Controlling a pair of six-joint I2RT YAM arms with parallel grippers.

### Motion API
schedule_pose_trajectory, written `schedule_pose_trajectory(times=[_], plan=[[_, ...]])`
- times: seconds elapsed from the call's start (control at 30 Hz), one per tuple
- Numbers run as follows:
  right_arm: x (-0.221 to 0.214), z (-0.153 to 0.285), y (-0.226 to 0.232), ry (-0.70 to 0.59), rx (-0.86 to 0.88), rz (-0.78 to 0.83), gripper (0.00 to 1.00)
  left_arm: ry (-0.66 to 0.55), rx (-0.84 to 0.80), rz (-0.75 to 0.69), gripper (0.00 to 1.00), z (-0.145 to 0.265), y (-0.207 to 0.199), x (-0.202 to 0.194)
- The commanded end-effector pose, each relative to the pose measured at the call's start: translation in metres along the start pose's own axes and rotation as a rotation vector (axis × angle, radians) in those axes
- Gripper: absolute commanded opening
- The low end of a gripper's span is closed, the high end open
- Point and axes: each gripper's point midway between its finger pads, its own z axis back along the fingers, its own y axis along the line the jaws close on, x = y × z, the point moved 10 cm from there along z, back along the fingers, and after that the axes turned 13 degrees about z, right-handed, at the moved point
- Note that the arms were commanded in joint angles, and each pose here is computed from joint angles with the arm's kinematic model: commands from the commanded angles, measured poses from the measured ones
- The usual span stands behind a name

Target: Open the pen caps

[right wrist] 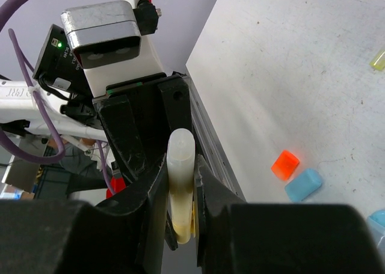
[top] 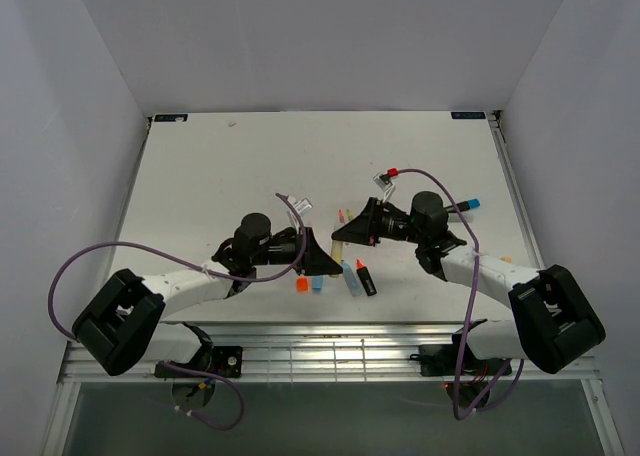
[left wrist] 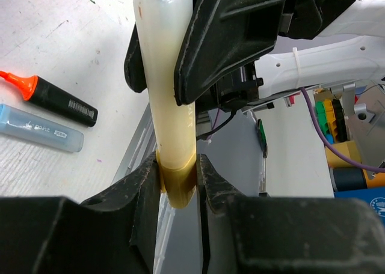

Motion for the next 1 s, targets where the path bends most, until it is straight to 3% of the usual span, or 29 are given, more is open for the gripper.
schedule_pose_trajectory(times=[0.0,0.37,0.57,0.63,0.67,0.77,0.8,0.97], plan=[[0.051,-0.001,-0.001,-0.223,-0.08,0.081,0.08,0.132,-0.024,0.02,0.0,0.007,0.008,-0.021],[0.148,-0.001,-0.015,-0.329,-0.097,0.09,0.08,0.139,-0.024,0.014,0.0,0.019,0.013,-0.037],[0.148,0.003,-0.026,-0.24,-0.161,0.092,0.08,0.043,0.029,0.007,0.0,0.027,0.013,-0.03],[0.125,0.009,-0.035,-0.143,-0.235,0.033,0.08,0.004,0.117,-0.002,0.0,0.032,0.016,-0.023],[0.119,0.016,-0.033,-0.124,-0.257,0.086,0.08,-0.02,0.161,-0.009,0.0,0.032,0.016,-0.019],[0.083,0.033,-0.038,-0.005,-0.369,0.037,0.08,-0.12,0.394,-0.024,0.0,0.039,0.016,-0.002],[0.075,0.037,-0.039,0.032,-0.392,0.066,0.08,-0.181,0.553,0.001,0.0,0.045,0.02,0.004],[0.018,0.071,-0.041,0.187,-0.576,0.013,0.08,-0.339,0.92,0.083,0.0,0.07,0.037,0.006]])
